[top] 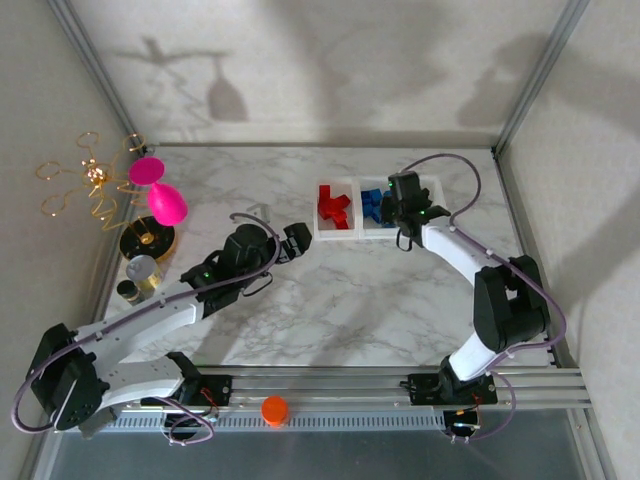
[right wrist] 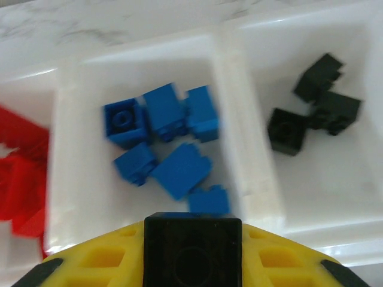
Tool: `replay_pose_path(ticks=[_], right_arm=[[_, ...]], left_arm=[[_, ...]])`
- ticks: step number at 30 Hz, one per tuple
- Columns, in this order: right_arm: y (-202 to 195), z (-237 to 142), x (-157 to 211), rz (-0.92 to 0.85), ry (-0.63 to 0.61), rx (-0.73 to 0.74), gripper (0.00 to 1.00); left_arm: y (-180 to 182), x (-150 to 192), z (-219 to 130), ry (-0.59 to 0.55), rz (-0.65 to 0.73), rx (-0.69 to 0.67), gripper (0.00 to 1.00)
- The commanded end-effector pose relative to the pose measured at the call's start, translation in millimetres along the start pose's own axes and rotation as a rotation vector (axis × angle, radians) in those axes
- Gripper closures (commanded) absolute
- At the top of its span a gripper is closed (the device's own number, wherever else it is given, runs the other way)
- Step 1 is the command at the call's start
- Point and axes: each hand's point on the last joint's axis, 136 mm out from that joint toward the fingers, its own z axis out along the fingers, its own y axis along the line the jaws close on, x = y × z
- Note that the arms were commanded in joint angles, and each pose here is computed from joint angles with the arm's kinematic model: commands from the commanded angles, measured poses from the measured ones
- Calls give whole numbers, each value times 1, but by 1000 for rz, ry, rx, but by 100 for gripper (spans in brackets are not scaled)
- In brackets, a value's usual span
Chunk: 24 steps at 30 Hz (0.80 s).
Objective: Sort the legos into containers by color
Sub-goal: Place the lego in the container.
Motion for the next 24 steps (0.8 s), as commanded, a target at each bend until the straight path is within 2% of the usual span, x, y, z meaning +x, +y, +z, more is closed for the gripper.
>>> replay_pose_path(ticks=[1,8,13,17,21,24], right_arm=[[-31,17,-16,50,-18,74,75],[-73,59,-34,107,5,135,75],[-85,78,-40,102,32,174,64],[-84,76,-46,95,23,168,43],[-78,66,-50,94,14,141,34],[-69,51,-51,92,0,107,32]], left_arm=[[-33,-11,3,-17,24,98,0],[-38,-5,16,9,33,111,0],[-40,-5,20,9,38,108,0],[-41,-7,22,5,46,100,0],[-44,-9,22,9,50,106,1],[-47,-10,18,7,45,120,1]])
